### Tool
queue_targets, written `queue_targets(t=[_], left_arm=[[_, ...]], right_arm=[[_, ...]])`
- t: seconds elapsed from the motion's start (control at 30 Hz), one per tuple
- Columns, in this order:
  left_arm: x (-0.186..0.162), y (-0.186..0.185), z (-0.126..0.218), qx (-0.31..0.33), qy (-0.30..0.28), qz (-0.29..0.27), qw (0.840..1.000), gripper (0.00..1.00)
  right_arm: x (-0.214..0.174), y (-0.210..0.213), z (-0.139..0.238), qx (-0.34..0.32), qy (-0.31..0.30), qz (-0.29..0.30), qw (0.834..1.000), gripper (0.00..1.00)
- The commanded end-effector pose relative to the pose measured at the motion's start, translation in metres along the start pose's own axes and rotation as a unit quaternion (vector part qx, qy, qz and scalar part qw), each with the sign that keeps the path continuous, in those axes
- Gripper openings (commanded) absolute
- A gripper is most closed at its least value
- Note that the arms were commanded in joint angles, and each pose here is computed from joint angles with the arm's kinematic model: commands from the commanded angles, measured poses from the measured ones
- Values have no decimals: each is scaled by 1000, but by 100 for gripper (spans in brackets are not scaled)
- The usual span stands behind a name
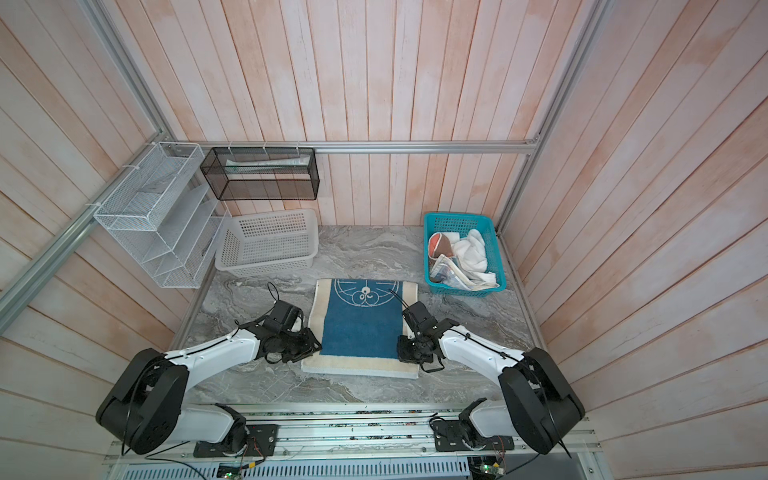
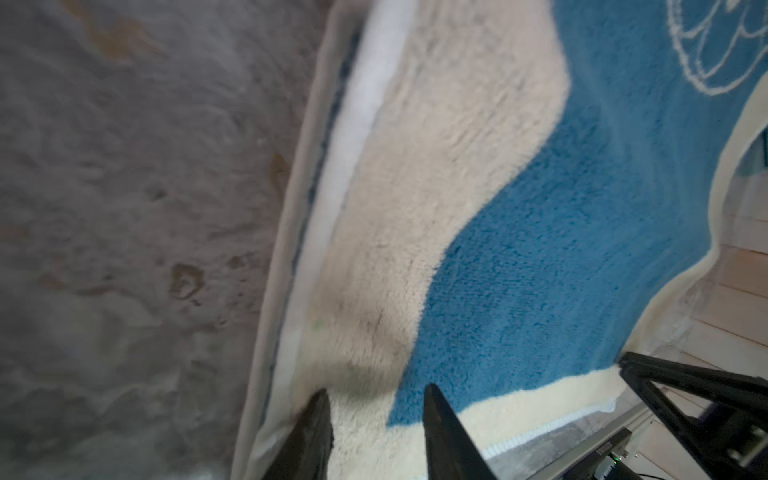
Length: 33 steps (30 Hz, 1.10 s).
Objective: Fold and stack the towels
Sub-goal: 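Lift the near edge with both grippers and carry it toward the far edge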
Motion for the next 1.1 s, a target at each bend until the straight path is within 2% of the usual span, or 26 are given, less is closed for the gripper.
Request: queue_targets(t=[0.0, 0.1, 0.17, 0.3, 0.43, 0.57, 0.67, 0.77, 0.97, 1.07], left_arm=[[-20, 25, -11, 34, 16, 15, 999, 39], [-40, 45, -7, 53, 23, 34, 998, 39], [-51, 55, -2, 65, 28, 42, 997, 39], [-51, 52, 22, 69, 1, 34, 997, 40], [-8, 20, 48, 34, -62, 4, 997, 47], [50, -4, 53, -26, -104, -8, 994, 51], [91, -17, 45, -44, -123, -24, 991, 54], [122, -24, 29, -56, -130, -27, 990, 55], [166, -26, 2, -60, -144, -17, 988, 56], [179, -26, -7, -69, -148, -12, 987, 56]], right_arm=[[-23, -2, -17, 2, 22, 0, 1000, 17], [-47, -3, -23, 3, 47, -11, 999, 16], [-50, 3, -15, 3, 41, -4, 999, 17], [-17, 21, 22, 6, -32, 15, 999, 29], [39, 23, 55, 9, -104, 38, 994, 40], [97, 0, 55, -28, -142, 48, 988, 44], [139, -6, 41, -71, -137, 85, 984, 44], [172, -12, 23, -123, -111, 91, 982, 45], [193, -36, 1, -178, -101, 73, 976, 47], [196, -48, -5, -181, -96, 65, 977, 49]])
Point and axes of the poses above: each gripper's point midway between its finger pads, its own z axis back along the fingers, its own y axis along the line the jaws close on, x = y × z, the point moved 4 cm from there along z, back along the fingers, and after that the axes turned 7 degrees about z, right-handed, at the moved point
